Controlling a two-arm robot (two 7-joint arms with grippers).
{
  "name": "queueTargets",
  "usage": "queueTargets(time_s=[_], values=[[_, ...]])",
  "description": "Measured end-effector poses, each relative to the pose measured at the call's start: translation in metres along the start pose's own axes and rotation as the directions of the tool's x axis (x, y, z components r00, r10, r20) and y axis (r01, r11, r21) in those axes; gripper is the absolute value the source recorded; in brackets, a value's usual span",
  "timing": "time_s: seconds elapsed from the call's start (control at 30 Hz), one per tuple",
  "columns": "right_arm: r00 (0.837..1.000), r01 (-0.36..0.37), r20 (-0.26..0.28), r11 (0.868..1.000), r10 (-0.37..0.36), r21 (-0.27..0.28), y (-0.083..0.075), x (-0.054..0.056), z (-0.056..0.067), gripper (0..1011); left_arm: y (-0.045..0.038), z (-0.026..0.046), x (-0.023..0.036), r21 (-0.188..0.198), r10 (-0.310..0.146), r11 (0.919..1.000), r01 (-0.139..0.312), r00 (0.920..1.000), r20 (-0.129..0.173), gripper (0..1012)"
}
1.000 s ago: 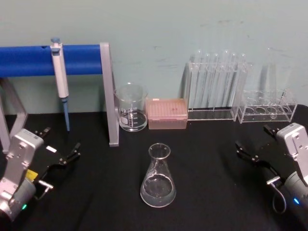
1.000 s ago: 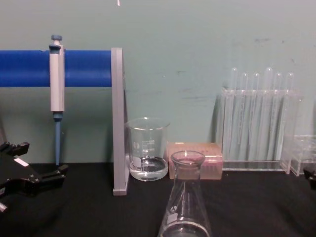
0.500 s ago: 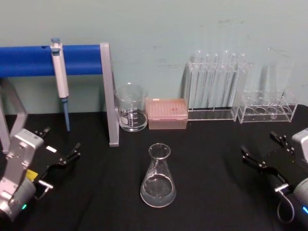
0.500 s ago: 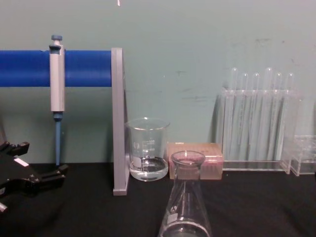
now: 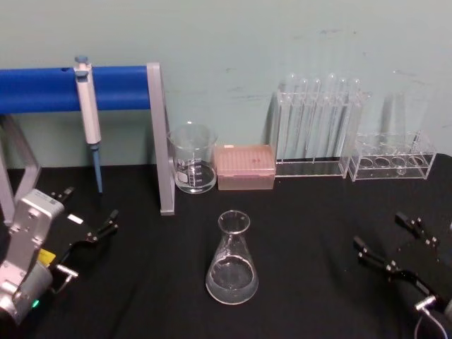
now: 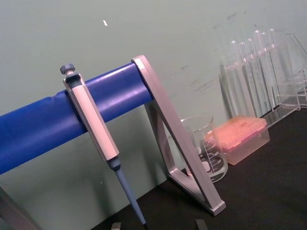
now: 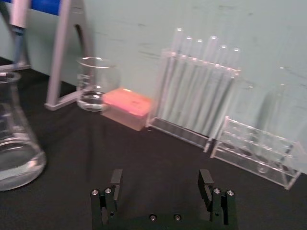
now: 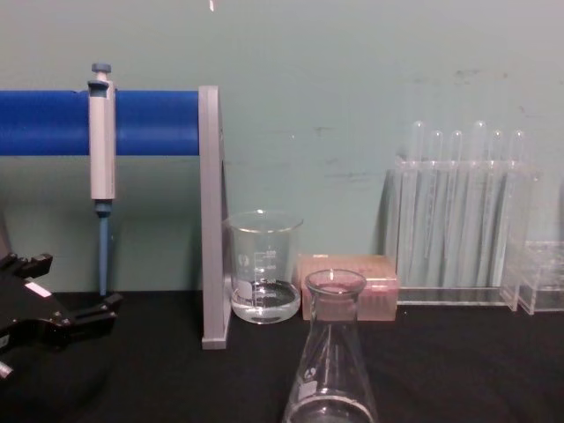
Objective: Grasp the erlenmeyer flask with one hand, shake it three times, then place it back.
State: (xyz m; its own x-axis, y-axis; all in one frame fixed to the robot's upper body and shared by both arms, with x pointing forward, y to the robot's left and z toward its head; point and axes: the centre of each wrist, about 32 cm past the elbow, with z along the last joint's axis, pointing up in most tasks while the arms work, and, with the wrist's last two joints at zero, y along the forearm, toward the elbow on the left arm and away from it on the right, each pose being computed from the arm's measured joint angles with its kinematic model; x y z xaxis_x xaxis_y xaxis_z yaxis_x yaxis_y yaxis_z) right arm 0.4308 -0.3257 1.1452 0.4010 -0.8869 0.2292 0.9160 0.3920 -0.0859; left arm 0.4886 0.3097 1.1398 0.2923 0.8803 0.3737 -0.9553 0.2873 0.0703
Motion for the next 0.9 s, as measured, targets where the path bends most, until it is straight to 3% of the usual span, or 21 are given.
queueTargets(time_s=[0.4, 0.9], values=[[0.991, -0.135, -0.003, 0.991, 0.135, 0.023, -0.021, -0.012, 0.004, 1000, 0.0000, 0.0000, 0.0000, 0.000, 0.000, 1.0000, 0.000, 1.0000, 0.000, 1001], [0.964, -0.262, -0.028, 0.964, 0.264, 0.053, -0.015, -0.022, 0.005, 1000, 0.0000, 0.0000, 0.0000, 0.000, 0.000, 1.0000, 0.000, 1.0000, 0.000, 1001]])
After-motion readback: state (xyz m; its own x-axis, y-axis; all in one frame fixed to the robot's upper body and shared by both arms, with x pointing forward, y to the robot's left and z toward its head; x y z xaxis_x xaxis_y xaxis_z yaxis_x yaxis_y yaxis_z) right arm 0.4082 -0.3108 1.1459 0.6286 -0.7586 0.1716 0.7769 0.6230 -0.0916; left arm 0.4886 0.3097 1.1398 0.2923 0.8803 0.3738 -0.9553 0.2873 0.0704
